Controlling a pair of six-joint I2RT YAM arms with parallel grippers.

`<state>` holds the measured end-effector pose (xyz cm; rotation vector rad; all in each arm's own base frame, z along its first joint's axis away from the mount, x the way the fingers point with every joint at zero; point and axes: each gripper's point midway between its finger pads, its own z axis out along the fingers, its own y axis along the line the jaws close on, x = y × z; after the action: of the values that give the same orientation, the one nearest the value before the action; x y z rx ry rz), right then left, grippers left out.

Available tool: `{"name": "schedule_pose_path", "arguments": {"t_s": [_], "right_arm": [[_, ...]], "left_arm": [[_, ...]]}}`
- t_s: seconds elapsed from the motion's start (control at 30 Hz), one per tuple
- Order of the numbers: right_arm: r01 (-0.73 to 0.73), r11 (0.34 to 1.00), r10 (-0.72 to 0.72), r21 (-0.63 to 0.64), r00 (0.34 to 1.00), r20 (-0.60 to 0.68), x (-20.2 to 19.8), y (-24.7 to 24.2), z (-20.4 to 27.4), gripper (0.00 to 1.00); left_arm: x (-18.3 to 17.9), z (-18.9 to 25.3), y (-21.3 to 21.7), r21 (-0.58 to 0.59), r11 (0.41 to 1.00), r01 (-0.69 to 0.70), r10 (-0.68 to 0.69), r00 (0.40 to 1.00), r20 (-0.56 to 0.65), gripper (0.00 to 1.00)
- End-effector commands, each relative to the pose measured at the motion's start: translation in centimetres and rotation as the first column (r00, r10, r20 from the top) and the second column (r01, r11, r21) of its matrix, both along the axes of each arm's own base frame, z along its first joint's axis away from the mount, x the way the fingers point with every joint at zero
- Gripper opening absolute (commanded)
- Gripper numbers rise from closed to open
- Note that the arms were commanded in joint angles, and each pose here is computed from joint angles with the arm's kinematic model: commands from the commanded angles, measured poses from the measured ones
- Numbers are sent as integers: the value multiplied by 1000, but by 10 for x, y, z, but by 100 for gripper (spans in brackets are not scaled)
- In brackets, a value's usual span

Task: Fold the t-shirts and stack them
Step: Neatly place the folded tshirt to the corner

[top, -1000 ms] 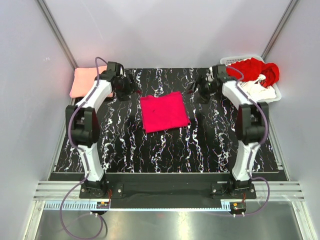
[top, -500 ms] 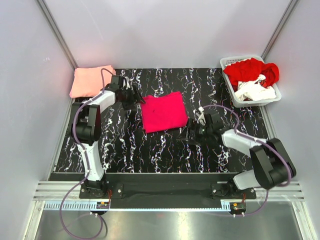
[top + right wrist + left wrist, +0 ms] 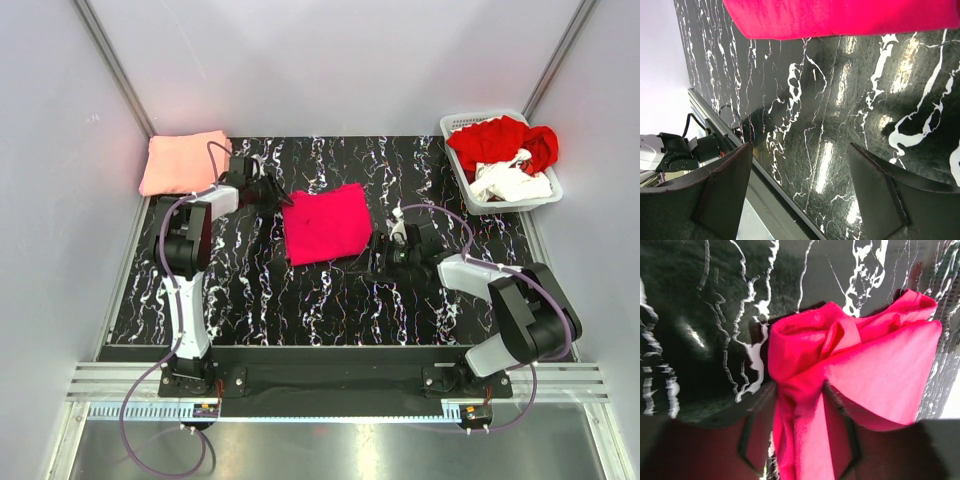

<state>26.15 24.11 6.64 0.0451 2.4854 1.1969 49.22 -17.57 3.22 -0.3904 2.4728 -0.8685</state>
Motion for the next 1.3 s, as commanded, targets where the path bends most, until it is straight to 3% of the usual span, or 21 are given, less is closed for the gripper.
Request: {"name": "schedule_pose_path", "arguments": {"t_s": [0.0, 0.17, 0.27, 0.47, 1.0, 1.27], "right_arm": [[-23, 999, 21, 42, 998, 58, 15, 10, 18, 83], [-25, 999, 23, 41, 999, 44, 16, 10, 16, 83], [-29, 999, 27, 42, 999, 41, 16, 11, 15, 83], [-29, 999, 27, 42, 999, 46, 16, 11, 15, 83], [-12, 999, 12, 40, 1000, 14, 19, 7, 7, 81], [-14, 999, 14, 50, 1000, 11, 19, 7, 6, 81]], "left_arm": [[-11, -31, -10, 3, 1000, -12, 12, 999, -49, 42], [-5, -22, -13, -16, 1000, 10, -11, 1000, -15, 0], [4, 8, -17, -16, 998, 56, -55, 997, 50, 0], [27, 72, 10, 90, 995, 30, -42, 990, 136, 0], [61, 169, 113, 349, 931, -104, 24, 974, 227, 0], [82, 212, 155, 350, 917, -192, 75, 944, 322, 0]]}}
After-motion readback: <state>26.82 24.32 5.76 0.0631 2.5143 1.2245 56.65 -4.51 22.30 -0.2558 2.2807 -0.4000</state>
